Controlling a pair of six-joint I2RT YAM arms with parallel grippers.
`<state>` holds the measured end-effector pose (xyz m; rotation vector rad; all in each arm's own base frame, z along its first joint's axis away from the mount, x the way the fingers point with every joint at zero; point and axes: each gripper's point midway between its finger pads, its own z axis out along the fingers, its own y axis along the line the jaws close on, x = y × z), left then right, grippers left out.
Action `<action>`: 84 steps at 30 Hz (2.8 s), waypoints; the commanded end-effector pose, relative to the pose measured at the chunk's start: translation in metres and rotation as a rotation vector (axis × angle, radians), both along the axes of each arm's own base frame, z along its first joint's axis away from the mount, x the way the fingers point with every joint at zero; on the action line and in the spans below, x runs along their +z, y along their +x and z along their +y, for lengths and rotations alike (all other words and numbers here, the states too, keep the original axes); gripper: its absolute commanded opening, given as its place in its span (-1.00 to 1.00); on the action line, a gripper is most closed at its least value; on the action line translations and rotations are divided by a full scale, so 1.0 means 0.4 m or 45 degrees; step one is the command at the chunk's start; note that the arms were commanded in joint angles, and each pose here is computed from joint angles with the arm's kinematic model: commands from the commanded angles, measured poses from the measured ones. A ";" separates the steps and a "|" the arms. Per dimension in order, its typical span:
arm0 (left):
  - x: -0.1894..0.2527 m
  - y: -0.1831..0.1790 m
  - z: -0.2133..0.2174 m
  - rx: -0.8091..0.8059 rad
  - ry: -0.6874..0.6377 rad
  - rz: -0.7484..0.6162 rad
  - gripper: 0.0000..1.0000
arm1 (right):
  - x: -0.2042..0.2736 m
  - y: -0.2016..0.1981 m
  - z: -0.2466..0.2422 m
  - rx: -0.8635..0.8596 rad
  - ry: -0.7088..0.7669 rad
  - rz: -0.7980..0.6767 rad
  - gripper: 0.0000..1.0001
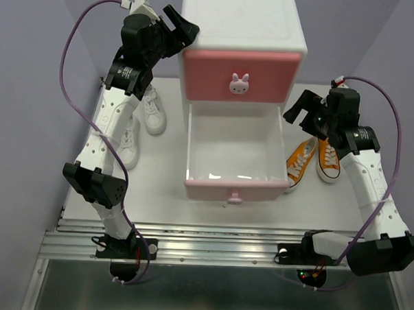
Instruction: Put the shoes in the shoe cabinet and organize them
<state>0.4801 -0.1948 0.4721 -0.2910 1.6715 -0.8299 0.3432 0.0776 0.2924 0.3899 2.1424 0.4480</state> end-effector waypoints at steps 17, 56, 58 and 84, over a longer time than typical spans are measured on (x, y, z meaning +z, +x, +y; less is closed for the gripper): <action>-0.360 0.013 0.064 0.062 0.330 0.480 0.76 | -0.303 -0.004 -0.281 -0.494 -0.160 0.363 1.00; -0.389 -0.021 0.066 0.052 0.316 0.536 0.76 | 0.249 0.050 -0.224 -0.384 0.026 -0.448 -0.99; -0.398 -0.017 0.065 0.050 0.324 0.547 0.76 | 0.313 0.007 -0.171 -0.251 0.083 -0.526 -0.99; -0.434 -0.026 0.075 0.075 0.324 0.590 0.76 | 0.335 -0.217 0.087 0.312 0.695 -0.424 -0.99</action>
